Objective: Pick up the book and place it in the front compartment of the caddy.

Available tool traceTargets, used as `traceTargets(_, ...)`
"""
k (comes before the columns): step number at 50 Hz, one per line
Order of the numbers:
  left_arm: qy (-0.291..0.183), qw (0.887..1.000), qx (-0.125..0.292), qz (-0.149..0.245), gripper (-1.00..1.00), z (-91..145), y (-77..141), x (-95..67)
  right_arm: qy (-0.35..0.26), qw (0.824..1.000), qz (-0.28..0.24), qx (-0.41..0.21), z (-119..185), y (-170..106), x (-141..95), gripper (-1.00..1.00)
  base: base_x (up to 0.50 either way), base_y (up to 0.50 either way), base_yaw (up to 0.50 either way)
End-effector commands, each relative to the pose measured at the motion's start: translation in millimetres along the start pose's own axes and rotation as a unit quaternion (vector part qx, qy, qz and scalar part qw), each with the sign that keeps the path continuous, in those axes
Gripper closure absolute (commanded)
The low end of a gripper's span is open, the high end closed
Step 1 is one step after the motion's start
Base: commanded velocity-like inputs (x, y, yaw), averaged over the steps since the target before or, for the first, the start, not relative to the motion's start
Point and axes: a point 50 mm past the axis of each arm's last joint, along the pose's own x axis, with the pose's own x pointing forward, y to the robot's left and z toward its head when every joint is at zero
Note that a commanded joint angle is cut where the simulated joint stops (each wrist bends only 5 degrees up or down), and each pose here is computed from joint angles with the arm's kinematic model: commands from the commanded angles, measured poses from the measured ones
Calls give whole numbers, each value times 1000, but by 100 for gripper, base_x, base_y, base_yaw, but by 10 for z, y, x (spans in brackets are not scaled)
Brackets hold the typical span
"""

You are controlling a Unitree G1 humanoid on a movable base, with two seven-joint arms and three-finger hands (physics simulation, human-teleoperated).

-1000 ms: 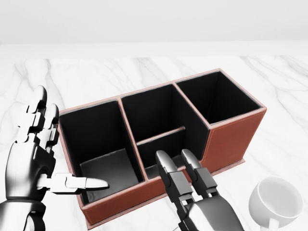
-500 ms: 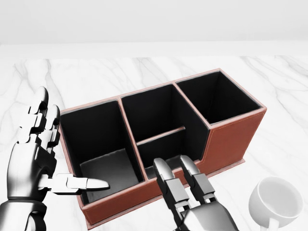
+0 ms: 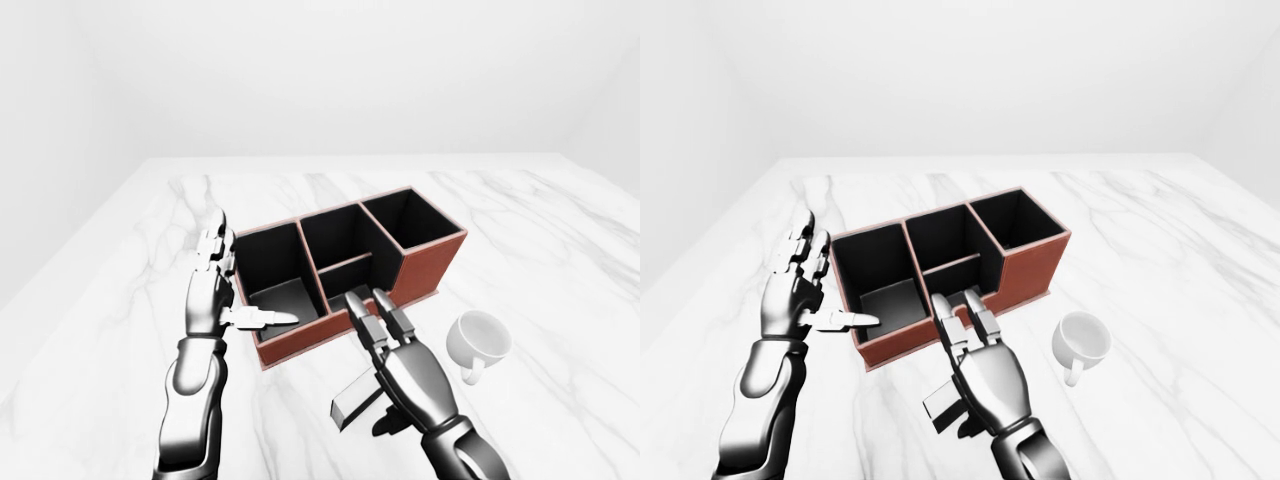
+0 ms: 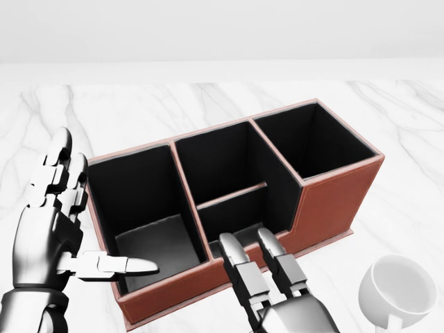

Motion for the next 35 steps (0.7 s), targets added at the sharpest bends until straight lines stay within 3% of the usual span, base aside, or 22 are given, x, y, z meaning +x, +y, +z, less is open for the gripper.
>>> traceTargets(1, 2, 1000, 1, 0, -100, -11, -3, 0, 2, 1000, 3, 0, -10, 26, -5, -100, 0, 0, 0)
traceTargets(35, 5, 1000, 2, 1, -100, -22, 0, 5, 10, 1000, 25, 1, -56, 191, -26, -100, 0, 0, 0)
